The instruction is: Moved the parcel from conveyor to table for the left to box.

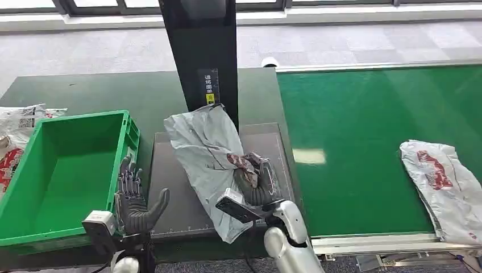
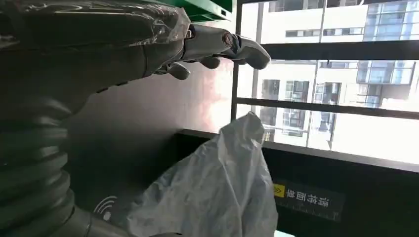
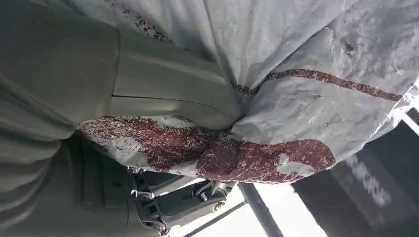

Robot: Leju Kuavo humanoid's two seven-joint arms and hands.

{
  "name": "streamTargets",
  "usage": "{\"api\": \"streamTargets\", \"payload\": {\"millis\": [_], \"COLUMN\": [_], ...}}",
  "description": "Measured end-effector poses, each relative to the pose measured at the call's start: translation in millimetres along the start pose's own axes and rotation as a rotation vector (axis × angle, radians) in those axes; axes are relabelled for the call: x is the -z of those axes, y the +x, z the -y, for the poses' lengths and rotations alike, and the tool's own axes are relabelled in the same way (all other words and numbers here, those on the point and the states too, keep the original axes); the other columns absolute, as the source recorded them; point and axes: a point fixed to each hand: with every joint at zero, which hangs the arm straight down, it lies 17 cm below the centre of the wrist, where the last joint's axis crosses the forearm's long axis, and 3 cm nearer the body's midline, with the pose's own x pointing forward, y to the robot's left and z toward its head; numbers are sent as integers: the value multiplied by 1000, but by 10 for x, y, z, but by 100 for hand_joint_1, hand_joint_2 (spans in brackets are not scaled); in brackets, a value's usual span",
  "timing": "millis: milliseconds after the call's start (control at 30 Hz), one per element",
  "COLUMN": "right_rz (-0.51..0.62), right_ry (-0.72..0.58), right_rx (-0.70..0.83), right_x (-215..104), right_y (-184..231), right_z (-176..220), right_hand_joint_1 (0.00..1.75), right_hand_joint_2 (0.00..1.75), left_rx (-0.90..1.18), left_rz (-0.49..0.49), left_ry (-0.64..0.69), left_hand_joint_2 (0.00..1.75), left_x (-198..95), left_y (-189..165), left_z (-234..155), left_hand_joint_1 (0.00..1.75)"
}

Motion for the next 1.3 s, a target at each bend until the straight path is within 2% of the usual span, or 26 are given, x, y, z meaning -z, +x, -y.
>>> {"api": "streamTargets", "payload": {"millis": [333,800,833,867,1300], "right_rz": [-7,-15,-16,-16,-15], "right_ry": [76,107,107,107,59], "right_rx": [13,16,16,16,25], "right_x": [-40,-80,-80,-80,-15], "right_y": [-33,-64,-64,-65,-80], "right_z": [-308,-415,-416,-416,-336], "right_hand_joint_1": [175,175,152,0,0], "right_hand_joint_2": [175,175,175,175,175], "left_rx": [1,0,0,0,8], "left_rz": [-2,-2,-2,-2,3], "left_ry": [10,11,11,11,20], "left_hand_joint_2": [175,175,175,175,175], "left_x": [2,2,2,2,11], "left_y": [-5,-5,-5,-5,12], "left_z": [-20,-21,-21,-21,-42], "left_hand_joint_1": [0,0,0,0,0]}}
